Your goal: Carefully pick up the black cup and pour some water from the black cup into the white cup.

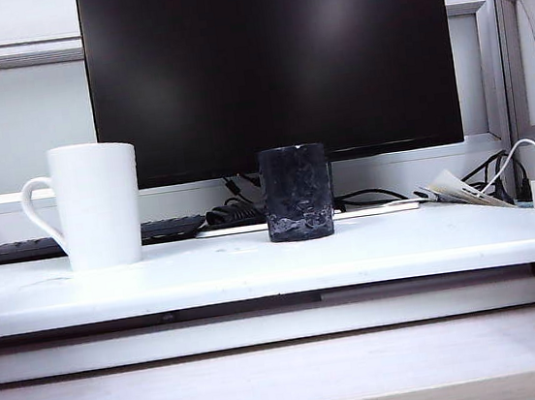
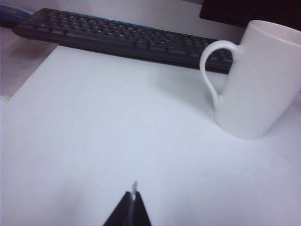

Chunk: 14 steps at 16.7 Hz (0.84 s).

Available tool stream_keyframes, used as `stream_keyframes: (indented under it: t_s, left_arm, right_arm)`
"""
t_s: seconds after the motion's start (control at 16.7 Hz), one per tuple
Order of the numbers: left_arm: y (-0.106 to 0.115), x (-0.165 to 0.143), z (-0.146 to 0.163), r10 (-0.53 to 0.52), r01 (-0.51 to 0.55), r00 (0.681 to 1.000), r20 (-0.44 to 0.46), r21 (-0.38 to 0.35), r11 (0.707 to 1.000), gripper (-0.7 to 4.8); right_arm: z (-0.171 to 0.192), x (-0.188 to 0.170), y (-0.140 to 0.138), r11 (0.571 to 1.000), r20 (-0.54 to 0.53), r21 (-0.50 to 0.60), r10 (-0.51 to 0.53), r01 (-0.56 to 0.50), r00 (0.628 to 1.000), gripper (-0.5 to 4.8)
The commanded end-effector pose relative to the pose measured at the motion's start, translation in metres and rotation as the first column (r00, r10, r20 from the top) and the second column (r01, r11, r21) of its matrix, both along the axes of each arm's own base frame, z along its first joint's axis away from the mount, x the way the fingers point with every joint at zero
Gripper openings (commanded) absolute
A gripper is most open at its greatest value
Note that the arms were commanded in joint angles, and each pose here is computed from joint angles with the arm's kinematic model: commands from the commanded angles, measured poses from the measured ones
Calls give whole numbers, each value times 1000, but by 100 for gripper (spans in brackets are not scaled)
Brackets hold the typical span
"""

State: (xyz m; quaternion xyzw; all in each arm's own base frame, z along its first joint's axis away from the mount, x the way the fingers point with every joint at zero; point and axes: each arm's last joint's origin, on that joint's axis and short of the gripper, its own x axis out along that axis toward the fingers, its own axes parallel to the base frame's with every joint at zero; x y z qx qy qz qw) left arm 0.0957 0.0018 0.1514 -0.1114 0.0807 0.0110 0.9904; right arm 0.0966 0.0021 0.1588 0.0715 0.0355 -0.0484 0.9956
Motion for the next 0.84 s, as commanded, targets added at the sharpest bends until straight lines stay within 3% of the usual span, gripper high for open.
stream_keyframes:
  t_s: [0.06, 0.66, 0.84]
  left_arm:
    - [-1, 0, -2, -6, 6, 1000, -10, 3, 1000, -5]
    - [-1, 0, -2, -7, 7, 1000, -10, 2, 1000, -5]
    - [-1, 0, -2, -7, 7, 1000, -10, 2, 1000, -5]
  right_arm:
    - [-1, 0, -3, 999, 8, 2, -32, 32, 999, -4]
    - [0, 1, -3, 1000, 16, 3, -23, 23, 1000, -4]
    - [3, 1, -1, 999, 53, 7, 53, -53, 997, -4]
